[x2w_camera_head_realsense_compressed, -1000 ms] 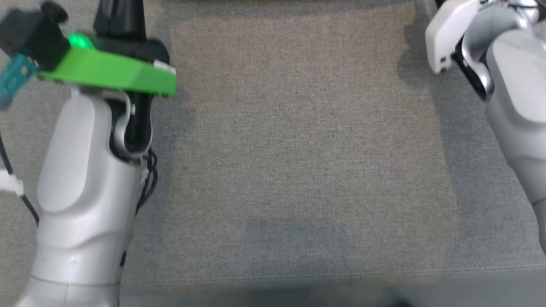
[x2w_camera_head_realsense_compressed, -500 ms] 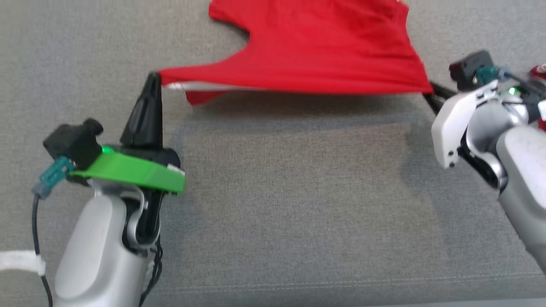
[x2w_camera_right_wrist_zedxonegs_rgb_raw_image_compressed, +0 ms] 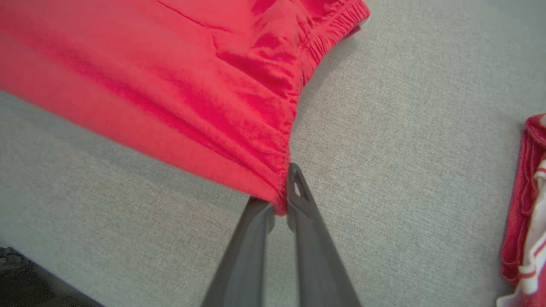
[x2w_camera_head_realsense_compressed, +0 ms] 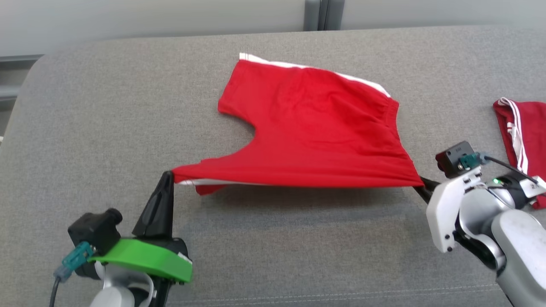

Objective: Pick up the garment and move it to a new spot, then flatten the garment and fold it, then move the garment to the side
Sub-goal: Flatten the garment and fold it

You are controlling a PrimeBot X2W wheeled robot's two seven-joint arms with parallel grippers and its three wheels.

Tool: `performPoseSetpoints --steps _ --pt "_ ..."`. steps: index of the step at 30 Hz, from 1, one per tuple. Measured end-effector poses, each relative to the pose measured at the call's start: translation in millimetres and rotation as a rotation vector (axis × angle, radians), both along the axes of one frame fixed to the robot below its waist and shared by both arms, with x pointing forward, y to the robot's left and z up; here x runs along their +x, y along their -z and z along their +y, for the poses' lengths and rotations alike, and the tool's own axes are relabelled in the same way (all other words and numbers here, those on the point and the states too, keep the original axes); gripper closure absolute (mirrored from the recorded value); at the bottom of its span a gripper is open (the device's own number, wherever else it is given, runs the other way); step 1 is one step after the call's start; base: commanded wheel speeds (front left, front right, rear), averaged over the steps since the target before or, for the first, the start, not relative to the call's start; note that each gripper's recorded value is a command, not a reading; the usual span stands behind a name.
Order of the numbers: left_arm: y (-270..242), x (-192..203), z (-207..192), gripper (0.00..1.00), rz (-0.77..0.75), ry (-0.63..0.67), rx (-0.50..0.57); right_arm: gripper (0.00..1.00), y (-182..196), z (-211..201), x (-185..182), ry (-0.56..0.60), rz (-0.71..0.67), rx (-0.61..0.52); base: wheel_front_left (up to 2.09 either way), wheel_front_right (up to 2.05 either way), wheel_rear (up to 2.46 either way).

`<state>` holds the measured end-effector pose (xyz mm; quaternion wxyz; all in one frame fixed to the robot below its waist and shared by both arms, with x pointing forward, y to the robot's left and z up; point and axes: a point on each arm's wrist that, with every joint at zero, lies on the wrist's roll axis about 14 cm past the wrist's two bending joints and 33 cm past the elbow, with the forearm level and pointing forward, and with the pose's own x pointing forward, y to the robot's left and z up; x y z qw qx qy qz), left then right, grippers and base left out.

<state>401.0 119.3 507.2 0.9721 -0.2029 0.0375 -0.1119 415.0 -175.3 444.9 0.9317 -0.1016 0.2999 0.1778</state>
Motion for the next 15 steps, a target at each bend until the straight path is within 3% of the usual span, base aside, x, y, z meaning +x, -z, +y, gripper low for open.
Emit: performPoseSetpoints --steps 7,15 --pt "0.4 -14.3 2.9 1.0 0.01 -0.005 0.016 1.0 -5.6 -1.1 -19.3 0.018 -0.01 0.023 0.0 0.0 0.0" --pt "-15.0 33.4 -13.3 1.0 -0.08 0.066 0.106 1.0 -12.3 10.5 -0.2 0.009 -0.047 0.051 0.0 0.0 0.0"
